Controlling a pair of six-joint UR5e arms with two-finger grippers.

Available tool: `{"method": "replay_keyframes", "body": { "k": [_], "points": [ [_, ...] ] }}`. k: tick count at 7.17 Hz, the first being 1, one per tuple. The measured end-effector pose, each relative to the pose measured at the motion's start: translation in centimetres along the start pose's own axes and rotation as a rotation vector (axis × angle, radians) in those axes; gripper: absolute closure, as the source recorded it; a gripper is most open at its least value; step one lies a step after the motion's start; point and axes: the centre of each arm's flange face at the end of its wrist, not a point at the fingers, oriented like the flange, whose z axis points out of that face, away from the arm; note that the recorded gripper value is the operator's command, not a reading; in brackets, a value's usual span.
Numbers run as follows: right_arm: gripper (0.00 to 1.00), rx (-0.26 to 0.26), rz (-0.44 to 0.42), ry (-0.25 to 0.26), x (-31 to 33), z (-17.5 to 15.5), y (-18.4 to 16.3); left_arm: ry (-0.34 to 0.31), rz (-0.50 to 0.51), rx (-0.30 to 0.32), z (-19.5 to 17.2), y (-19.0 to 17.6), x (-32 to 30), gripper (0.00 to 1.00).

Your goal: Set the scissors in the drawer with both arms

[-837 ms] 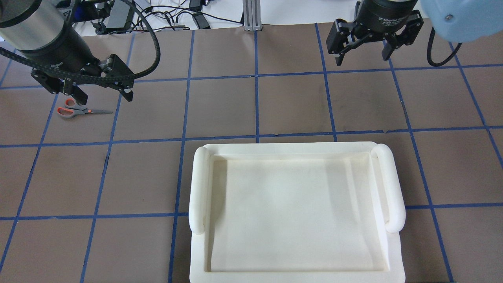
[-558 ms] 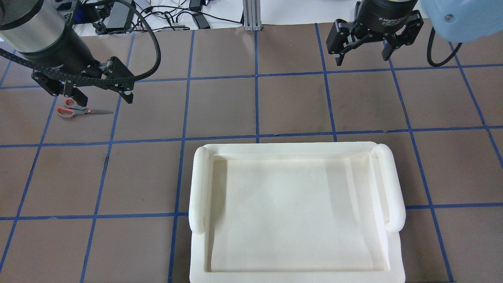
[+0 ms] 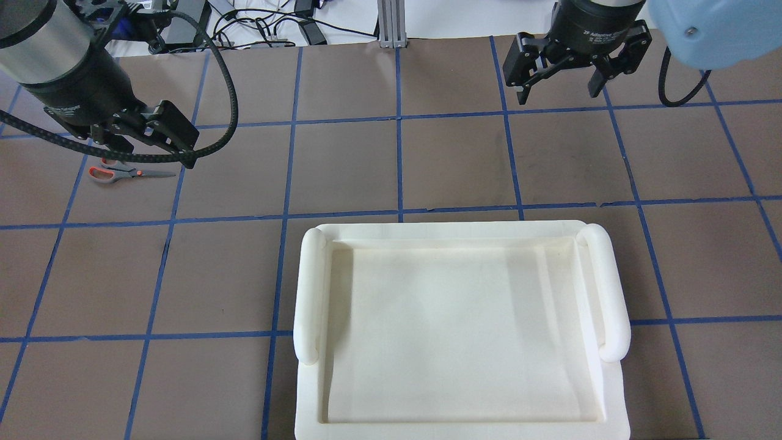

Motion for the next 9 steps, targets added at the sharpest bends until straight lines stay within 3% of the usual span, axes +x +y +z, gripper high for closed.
{"method": "replay_keyframes", "body": {
  "k": [1, 3, 4, 6, 8, 9],
  "points": [
    [0.0, -0.004, 0.063, 0.003, -0.1, 1.2, 0.1, -0.001, 0.117, -0.006, 0.2, 0.5, -3.5, 0.03],
    [0.0, 0.013, 0.392, 0.004, -0.3, 2.8, -0.5, 0.024, 0.384, -0.031, 3.3, 0.8, -11.8, 0.03],
    [0.0, -0.012, 0.586, 0.01, -0.6, 4.3, -1.0, 0.014, 0.543, -0.023, 5.7, -0.5, -14.6, 0.03],
    [0.0, -0.065, 0.875, 0.038, -3.5, 7.7, -1.7, -0.009, 0.888, -0.013, 10.9, -3.7, -18.5, 0.06],
    [0.0, -0.102, 1.081, 0.078, -7.9, 10.8, -1.5, -0.092, 1.212, 0.002, 15.4, -6.7, -22.0, 0.06],
    [0.0, -0.122, 1.164, 0.099, -9.6, 12.3, -1.5, -0.1, 1.323, -0.005, 17.9, -7.5, -23.9, 0.06]
  ]
}}
